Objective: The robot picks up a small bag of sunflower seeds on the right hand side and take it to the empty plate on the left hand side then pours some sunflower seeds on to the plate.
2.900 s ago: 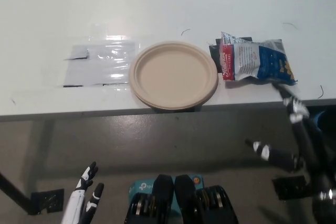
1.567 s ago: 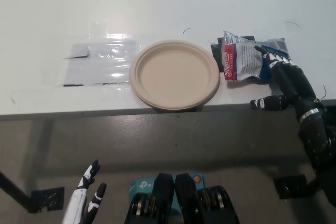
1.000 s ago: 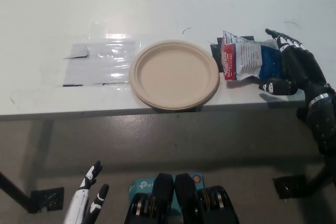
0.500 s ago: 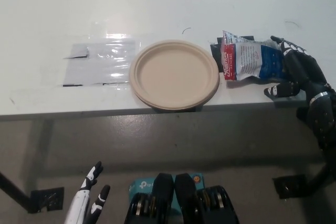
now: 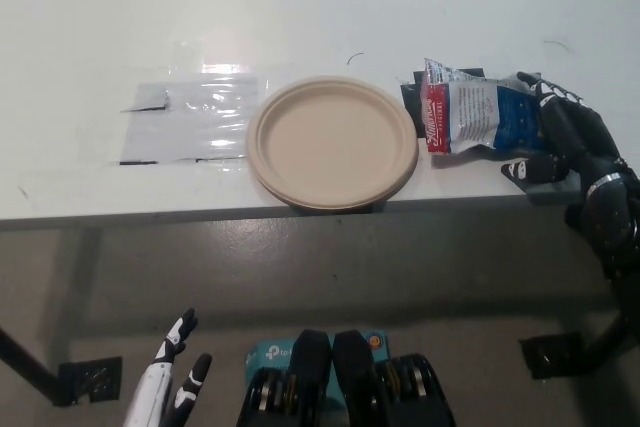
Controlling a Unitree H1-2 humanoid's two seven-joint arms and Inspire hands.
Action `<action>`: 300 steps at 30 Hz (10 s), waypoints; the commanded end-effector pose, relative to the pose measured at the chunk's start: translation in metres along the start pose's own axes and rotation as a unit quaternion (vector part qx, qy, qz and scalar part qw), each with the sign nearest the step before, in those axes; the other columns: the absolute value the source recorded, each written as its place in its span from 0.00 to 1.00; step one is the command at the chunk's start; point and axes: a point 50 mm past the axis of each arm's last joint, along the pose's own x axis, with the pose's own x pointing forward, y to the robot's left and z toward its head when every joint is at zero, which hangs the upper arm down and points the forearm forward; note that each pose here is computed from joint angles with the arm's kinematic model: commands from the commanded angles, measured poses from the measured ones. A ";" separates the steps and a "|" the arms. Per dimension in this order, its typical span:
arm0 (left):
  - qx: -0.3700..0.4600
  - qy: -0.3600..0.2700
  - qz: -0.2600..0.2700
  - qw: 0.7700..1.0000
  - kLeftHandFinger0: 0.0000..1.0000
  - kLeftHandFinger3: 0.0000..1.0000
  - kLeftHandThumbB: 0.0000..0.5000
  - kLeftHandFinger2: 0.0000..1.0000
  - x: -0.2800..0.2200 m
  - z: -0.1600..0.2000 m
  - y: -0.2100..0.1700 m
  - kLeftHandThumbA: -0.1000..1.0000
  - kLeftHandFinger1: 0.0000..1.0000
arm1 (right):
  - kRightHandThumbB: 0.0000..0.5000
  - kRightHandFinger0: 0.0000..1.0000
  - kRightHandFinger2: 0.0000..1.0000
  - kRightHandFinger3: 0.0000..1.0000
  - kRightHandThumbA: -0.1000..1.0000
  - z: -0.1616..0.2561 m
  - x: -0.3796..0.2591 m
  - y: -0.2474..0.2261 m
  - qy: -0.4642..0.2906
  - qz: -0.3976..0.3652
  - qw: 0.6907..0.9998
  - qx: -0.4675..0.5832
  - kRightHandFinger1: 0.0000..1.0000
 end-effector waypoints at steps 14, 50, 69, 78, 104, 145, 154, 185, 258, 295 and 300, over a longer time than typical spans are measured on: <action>0.009 -0.017 0.005 1.000 1.00 1.00 0.28 1.00 -0.001 0.005 0.003 1.00 1.00 | 0.52 1.00 1.00 1.00 1.00 0.035 0.026 -0.033 -0.051 -0.053 0.997 -0.008 1.00; 0.007 -0.020 0.006 1.000 1.00 1.00 0.27 1.00 0.000 0.006 0.003 1.00 1.00 | 0.55 1.00 1.00 1.00 1.00 0.030 0.051 -0.017 -0.025 -0.017 0.999 -0.021 1.00; 0.014 -0.026 0.006 1.000 1.00 1.00 0.26 1.00 0.002 0.008 0.003 1.00 1.00 | 0.59 1.00 1.00 1.00 1.00 0.043 0.061 -0.011 -0.032 0.020 0.999 -0.039 1.00; 0.011 -0.024 0.007 1.000 1.00 1.00 0.26 1.00 -0.001 0.006 0.002 1.00 1.00 | 0.98 0.77 1.00 1.00 0.56 0.025 0.065 0.016 0.106 0.113 0.982 -0.103 1.00; 0.009 -0.025 0.019 0.999 1.00 1.00 0.30 1.00 -0.001 0.007 0.010 1.00 1.00 | 0.42 0.00 0.69 0.52 0.00 0.001 0.035 0.059 0.037 -0.026 0.998 -0.047 0.18; 0.011 -0.022 0.021 0.999 1.00 1.00 0.32 1.00 -0.001 0.007 0.008 1.00 1.00 | 0.35 0.00 0.81 0.82 0.00 0.109 0.071 -0.033 -0.224 -0.132 0.958 -0.126 0.37; 0.016 -0.030 0.016 0.999 1.00 1.00 0.31 1.00 0.005 0.010 0.009 1.00 1.00 | 0.33 0.00 0.80 0.79 0.00 0.120 0.074 -0.035 -0.258 -0.122 0.942 -0.179 0.40; 0.019 -0.039 0.017 0.999 1.00 1.00 0.31 1.00 0.013 0.013 0.015 1.00 1.00 | 0.47 0.00 0.78 0.67 0.00 0.102 0.057 -0.014 -0.325 -0.072 0.890 -0.311 0.32; 0.032 -0.050 -0.002 0.998 1.00 1.00 0.29 1.00 0.018 0.021 0.017 1.00 1.00 | 0.83 0.00 0.19 0.16 0.00 0.158 0.085 -0.081 -0.412 -0.071 0.649 -0.636 0.00; 0.046 -0.062 -0.007 0.997 1.00 1.00 0.26 1.00 0.026 0.027 0.022 1.00 1.00 | 0.92 0.00 0.16 0.10 0.11 0.198 0.096 -0.120 -0.432 -0.074 0.589 -0.679 0.00; 0.048 -0.065 -0.008 0.997 1.00 1.00 0.26 1.00 0.026 0.028 0.021 1.00 1.00 | 0.91 0.00 0.17 0.15 0.12 0.201 0.097 -0.113 -0.432 -0.058 0.575 -0.693 0.00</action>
